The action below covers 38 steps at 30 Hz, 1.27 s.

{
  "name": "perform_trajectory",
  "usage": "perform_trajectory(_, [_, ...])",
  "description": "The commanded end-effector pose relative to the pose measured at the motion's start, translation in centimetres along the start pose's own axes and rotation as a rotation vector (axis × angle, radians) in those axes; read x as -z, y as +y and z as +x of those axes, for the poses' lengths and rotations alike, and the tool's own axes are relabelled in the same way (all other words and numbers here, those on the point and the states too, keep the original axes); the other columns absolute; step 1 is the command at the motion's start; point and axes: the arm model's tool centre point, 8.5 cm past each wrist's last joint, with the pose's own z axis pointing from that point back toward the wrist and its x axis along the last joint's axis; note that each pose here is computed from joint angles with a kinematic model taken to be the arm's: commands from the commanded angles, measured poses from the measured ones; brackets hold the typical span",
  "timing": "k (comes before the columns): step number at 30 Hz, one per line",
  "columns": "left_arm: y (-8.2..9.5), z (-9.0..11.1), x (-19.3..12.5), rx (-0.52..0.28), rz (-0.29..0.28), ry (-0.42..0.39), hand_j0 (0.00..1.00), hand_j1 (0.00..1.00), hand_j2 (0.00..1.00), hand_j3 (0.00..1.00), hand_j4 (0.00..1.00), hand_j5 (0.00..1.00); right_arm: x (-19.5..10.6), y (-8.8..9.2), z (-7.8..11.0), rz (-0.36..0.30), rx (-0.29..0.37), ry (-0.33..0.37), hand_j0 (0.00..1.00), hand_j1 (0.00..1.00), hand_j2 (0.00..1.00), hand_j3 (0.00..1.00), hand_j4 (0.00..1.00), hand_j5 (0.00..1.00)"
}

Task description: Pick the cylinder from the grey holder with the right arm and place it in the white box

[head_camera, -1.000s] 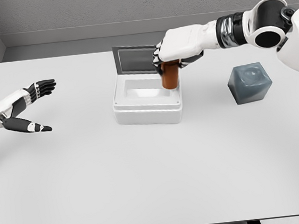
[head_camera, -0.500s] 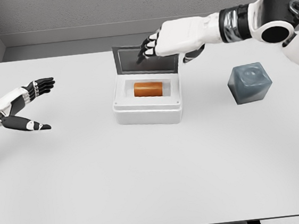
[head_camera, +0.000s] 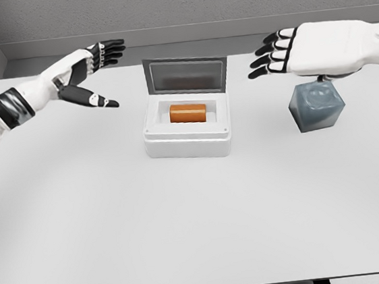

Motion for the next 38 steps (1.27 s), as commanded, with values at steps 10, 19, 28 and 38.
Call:
perform_trajectory(10, [-2.5,1.0,3.4,-0.012,-0.059,-0.044,1.00,1.00,1.00,1.00,1.00,1.00,-0.4,0.0,0.2,0.007,-0.003,0.002,1.00,1.00,1.00,1.00,1.00,1.00])
perform_trajectory(19, [-4.2,2.7,4.3,0.026,-0.126,-0.082,1.00,1.00,1.00,1.00,1.00,1.00,-0.4,0.0,0.2,0.006,-0.004,0.002,1.00,1.00,1.00,1.00,1.00,1.00])
perform_trajectory(28, [-2.7,2.6,3.0,0.023,-0.095,-0.071,1.00,1.00,1.00,1.00,1.00,1.00,-0.3,-0.1,0.2,0.003,-0.004,-0.001,1.00,1.00,1.00,1.00,1.00,1.00])
perform_trajectory(38, [2.1,-2.6,-2.4,0.035,0.063,0.025,1.00,1.00,1.00,1.00,1.00,1.00,-0.3,-0.1,0.2,0.003,-0.005,0.001,1.00,1.00,1.00,1.00,1.00,1.00])
